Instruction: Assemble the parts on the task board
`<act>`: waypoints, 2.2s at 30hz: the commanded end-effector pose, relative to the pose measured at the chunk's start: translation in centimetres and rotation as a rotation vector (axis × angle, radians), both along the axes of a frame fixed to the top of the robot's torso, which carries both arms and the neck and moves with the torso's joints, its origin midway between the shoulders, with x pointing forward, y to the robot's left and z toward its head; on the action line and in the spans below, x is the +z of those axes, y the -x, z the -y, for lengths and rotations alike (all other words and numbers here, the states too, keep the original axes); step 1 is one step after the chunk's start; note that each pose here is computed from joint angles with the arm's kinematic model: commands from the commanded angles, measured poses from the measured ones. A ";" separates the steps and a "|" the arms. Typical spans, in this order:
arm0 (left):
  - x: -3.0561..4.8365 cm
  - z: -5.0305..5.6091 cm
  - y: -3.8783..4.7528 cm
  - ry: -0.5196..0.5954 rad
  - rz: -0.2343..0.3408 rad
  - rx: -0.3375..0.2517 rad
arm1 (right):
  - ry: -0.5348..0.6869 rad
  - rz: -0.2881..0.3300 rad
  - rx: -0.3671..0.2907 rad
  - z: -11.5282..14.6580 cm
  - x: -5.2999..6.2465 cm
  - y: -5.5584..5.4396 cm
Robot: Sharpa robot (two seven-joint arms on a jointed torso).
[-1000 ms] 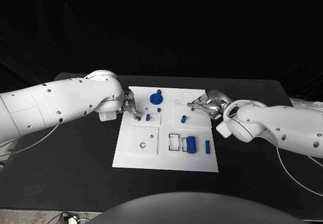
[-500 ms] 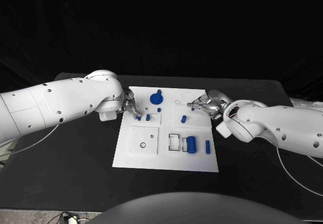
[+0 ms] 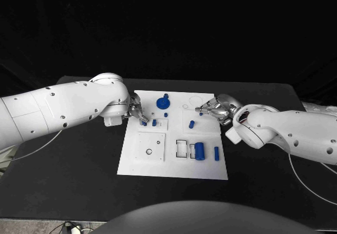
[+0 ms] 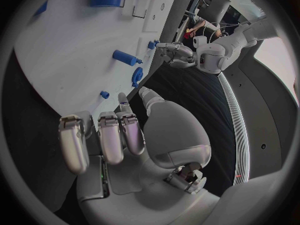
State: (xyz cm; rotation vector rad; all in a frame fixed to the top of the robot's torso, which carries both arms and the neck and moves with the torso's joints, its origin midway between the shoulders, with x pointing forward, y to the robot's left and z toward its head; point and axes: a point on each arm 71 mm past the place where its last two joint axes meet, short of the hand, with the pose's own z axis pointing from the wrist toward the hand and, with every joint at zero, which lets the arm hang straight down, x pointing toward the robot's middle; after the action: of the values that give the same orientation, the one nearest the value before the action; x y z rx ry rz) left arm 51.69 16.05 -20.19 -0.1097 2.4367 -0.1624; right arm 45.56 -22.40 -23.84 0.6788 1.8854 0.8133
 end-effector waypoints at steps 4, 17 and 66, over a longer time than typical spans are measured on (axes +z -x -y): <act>-0.15 0.0 0.15 -0.019 -0.028 0.004 | 0.004 -0.007 0.011 -0.1 -0.1 0.1; -0.16 -0.2 0.14 -0.017 -0.027 0.009 | 0.005 -0.008 0.011 -0.1 -0.1 0.0; 4.13 -2.5 0.90 0.495 0.479 0.092 | -0.065 0.144 0.000 -0.1 1.5 0.1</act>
State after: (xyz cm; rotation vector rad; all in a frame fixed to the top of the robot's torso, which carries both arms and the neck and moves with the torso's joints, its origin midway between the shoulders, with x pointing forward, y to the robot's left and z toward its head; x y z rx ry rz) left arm 50.45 19.19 -17.24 -0.3329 2.0528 -0.5131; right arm 45.43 -22.42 -22.63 0.6627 1.7691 0.8737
